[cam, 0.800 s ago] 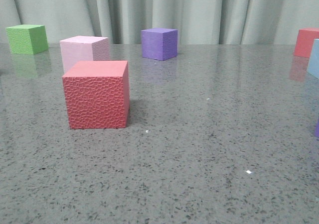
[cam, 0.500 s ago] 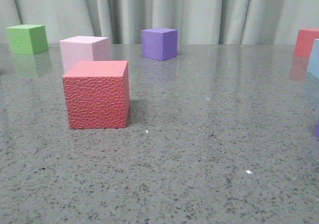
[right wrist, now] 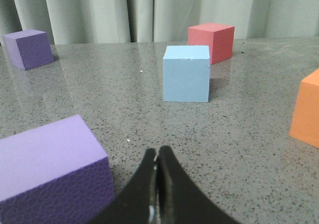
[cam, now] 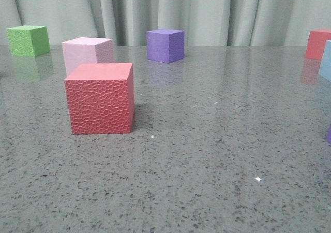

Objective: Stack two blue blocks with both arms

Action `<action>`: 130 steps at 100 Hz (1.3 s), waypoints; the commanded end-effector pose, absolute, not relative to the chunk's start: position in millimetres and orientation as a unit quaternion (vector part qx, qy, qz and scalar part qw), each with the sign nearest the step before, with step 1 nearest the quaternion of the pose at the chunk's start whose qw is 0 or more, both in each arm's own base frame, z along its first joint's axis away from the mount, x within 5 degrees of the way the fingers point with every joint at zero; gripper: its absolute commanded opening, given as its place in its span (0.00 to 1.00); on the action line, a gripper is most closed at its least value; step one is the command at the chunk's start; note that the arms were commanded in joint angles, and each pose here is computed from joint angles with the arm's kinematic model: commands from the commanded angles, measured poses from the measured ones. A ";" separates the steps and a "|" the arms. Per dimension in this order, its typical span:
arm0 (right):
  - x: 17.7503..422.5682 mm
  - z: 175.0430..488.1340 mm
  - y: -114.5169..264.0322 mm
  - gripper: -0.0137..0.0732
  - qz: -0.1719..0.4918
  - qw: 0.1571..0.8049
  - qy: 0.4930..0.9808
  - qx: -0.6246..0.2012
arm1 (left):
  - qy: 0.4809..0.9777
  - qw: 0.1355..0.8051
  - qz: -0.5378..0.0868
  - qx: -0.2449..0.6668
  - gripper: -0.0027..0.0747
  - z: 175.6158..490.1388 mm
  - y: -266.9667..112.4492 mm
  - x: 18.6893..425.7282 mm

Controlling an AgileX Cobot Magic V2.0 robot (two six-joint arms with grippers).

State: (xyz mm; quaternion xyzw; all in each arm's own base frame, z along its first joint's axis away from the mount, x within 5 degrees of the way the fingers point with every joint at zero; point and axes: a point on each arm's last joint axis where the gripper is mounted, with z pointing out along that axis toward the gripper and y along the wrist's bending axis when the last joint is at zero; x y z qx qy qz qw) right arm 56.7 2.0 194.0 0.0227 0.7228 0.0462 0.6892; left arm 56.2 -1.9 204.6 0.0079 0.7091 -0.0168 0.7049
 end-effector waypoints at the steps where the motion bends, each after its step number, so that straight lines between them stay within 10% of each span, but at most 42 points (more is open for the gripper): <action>1: 53.5 211.1 1.6 0.02 0.045 0.742 0.668 0.021 | 0.682 0.731 -0.021 0.004 0.01 200.5 -1.9 55.2; 42: 48.3 259.2 1.5 0.02 0.047 0.738 0.673 0.023 | 0.667 0.744 -0.032 -0.005 0.01 254.3 -1.7 47.7; 95: 77.2 357.1 3.6 0.02 0.047 0.568 0.821 0.031 | 0.818 0.574 -0.045 -0.011 0.01 364.3 -5.1 73.3; 130: 86.4 364.5 6.0 0.02 0.062 0.544 0.836 0.035 | 0.859 0.508 -0.060 -0.014 0.01 370.2 -8.6 92.8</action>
